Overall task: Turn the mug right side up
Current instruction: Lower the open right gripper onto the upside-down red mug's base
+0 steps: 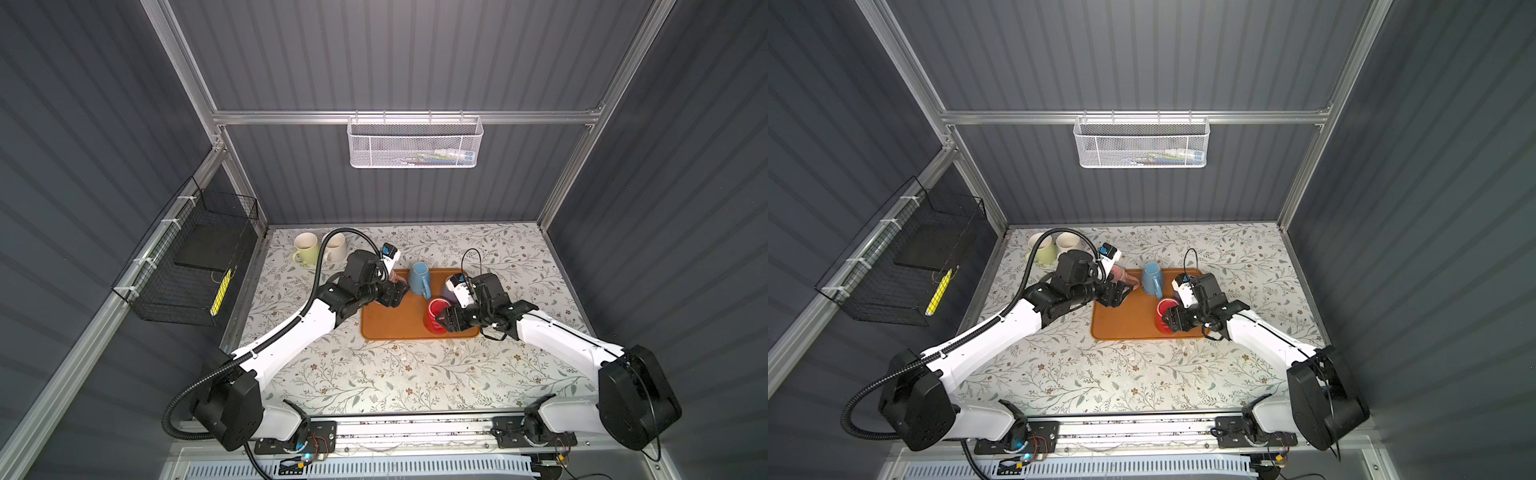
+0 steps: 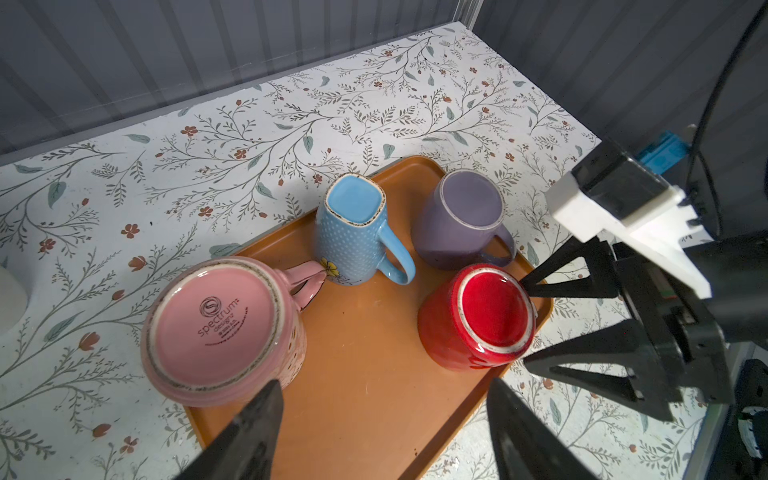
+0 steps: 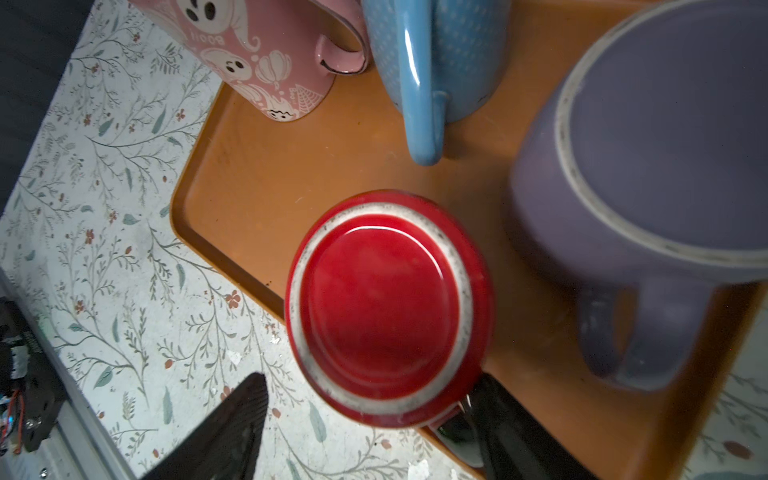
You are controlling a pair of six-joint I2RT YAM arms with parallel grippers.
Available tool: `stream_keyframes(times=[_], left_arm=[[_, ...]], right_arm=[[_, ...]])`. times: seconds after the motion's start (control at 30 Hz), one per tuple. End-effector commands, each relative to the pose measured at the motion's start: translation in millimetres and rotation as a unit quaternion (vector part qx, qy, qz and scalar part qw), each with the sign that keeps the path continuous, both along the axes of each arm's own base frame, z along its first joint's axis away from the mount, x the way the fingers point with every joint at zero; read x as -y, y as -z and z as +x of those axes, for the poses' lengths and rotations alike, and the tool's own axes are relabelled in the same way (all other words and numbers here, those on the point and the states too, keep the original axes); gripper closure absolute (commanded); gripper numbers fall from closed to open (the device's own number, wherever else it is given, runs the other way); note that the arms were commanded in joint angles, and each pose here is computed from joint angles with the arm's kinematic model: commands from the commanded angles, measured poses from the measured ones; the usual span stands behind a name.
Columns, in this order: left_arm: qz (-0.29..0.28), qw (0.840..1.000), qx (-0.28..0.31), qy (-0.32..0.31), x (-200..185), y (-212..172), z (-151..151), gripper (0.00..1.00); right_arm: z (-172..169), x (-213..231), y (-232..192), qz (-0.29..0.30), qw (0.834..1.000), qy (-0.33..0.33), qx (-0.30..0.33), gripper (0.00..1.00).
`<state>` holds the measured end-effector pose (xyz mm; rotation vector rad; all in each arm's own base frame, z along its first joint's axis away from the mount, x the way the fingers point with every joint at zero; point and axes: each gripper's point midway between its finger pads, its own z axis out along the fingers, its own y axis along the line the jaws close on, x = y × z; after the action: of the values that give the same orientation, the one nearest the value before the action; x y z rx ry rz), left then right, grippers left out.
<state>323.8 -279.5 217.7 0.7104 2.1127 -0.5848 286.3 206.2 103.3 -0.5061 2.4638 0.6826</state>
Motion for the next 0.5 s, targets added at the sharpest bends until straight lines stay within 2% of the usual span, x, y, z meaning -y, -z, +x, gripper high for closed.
stream_keyframes(times=[0.0, 0.47], left_arm=[[-0.004, 1.0, 0.0, 0.008, 5, -6, -1, 0.23], [0.002, 1.0, 0.001, 0.004, 1, -3, -3, 0.24]], right_arm=[[-3, -17, -9, 0.041, 0.999, -0.013, -0.009, 0.21], [-13, -64, -11, 0.067, 0.996, -0.047, -0.023, 0.22]])
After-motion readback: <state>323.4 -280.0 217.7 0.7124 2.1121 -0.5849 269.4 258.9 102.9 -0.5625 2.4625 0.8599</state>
